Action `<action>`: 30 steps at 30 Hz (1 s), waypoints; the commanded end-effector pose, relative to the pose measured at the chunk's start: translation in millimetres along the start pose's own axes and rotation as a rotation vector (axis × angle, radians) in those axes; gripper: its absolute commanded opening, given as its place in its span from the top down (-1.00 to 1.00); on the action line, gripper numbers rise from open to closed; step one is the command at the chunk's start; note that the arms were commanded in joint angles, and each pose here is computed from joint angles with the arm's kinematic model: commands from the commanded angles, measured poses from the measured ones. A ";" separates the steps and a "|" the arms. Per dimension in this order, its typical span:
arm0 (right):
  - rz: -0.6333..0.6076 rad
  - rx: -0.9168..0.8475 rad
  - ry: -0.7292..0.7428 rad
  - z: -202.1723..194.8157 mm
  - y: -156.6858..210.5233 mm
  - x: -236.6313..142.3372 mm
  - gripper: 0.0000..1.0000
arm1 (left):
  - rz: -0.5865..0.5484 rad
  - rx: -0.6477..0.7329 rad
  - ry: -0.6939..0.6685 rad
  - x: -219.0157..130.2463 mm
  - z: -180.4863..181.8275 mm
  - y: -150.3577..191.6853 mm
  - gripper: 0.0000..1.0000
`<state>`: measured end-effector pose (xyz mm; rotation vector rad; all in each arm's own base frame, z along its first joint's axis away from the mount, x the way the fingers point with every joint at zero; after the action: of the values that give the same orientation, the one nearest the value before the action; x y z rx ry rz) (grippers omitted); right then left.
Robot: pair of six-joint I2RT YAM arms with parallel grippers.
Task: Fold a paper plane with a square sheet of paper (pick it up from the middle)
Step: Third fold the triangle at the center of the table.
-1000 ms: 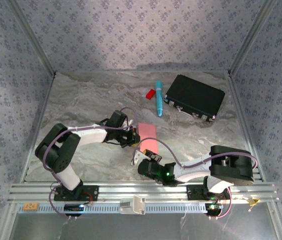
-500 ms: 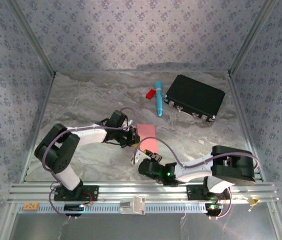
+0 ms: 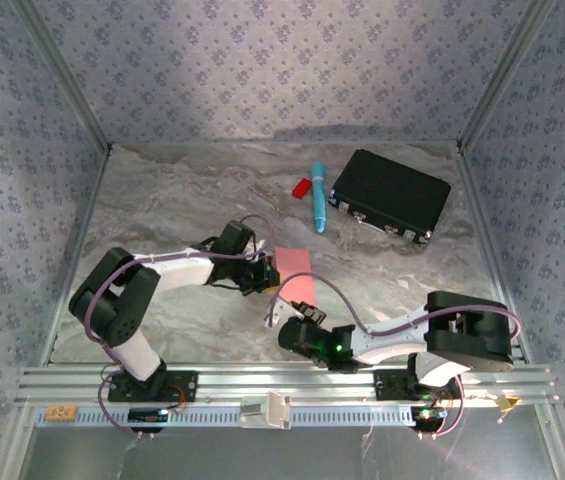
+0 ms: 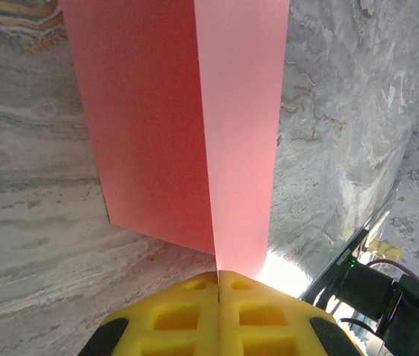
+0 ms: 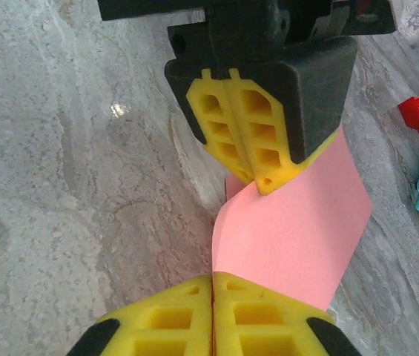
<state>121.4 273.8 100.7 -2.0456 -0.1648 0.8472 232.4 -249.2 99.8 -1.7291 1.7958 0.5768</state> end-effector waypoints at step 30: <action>0.253 0.829 -0.684 -31.7 -19.8 22.6 0.97 | -0.154 0.083 -0.063 -53.6 -19.8 -22.7 0.31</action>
<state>164.9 264.1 107.0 -1.1031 0.0892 1.3811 244.4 -216.0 142.3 -1.7670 1.5657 0.5388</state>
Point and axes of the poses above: each hand's point on the last joint's axis, 136 mm out from that joint toward the fingers, its own x axis out along the fingers, its own z axis along the line the jaws close on, y = z × x, the point moved 7 cm from there along -x, back along the fingers, and after that the axes turned 8 degrees about x, right-handed, at the moved point
